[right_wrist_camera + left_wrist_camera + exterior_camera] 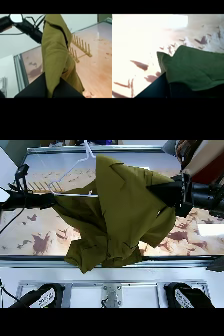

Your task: Fold the clothes and pants, and hang the long-sleeved shirts on hangers.

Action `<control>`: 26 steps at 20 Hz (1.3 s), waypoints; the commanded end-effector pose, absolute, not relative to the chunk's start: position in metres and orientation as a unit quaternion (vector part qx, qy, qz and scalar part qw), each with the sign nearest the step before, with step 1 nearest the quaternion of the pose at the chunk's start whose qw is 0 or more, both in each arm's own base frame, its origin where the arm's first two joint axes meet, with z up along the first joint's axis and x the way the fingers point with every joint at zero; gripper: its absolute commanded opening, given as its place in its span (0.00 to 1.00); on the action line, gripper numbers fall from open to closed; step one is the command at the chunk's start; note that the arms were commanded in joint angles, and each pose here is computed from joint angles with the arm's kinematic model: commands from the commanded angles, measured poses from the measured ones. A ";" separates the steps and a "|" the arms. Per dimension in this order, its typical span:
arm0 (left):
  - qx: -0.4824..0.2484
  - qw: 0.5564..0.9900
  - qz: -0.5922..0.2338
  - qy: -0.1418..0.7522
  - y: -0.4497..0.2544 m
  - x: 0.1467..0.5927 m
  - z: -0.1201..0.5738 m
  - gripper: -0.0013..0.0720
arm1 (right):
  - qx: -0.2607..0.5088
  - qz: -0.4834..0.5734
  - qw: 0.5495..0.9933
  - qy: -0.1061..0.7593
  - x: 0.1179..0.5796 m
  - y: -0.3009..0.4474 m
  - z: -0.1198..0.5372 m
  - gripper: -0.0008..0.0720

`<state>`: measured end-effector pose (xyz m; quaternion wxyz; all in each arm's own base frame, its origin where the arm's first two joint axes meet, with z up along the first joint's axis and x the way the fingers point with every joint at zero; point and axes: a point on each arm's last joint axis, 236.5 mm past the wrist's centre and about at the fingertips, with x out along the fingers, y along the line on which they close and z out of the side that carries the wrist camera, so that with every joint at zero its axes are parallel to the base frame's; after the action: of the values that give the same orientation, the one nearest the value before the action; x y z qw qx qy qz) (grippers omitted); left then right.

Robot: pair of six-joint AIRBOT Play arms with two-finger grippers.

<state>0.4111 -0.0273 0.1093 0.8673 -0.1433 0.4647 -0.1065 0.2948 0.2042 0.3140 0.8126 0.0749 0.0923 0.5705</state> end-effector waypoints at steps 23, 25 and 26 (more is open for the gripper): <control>-0.056 0.971 -0.147 0.181 -0.061 0.302 0.342 0.03 | 0.031 0.442 0.889 0.118 0.351 0.170 0.288 0.03; -0.055 0.967 -0.176 0.176 -0.082 0.285 0.348 0.04 | 0.052 0.417 0.903 0.091 0.364 0.162 0.302 0.03; -0.052 0.964 -0.188 0.179 -0.090 0.280 0.347 0.03 | 0.075 0.412 0.905 0.073 0.368 0.161 0.314 0.03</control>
<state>0.3029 -0.0696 0.3367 0.9666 -0.0570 0.1923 -0.1595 0.3499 0.1716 0.2913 0.8863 0.0387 0.1134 0.4474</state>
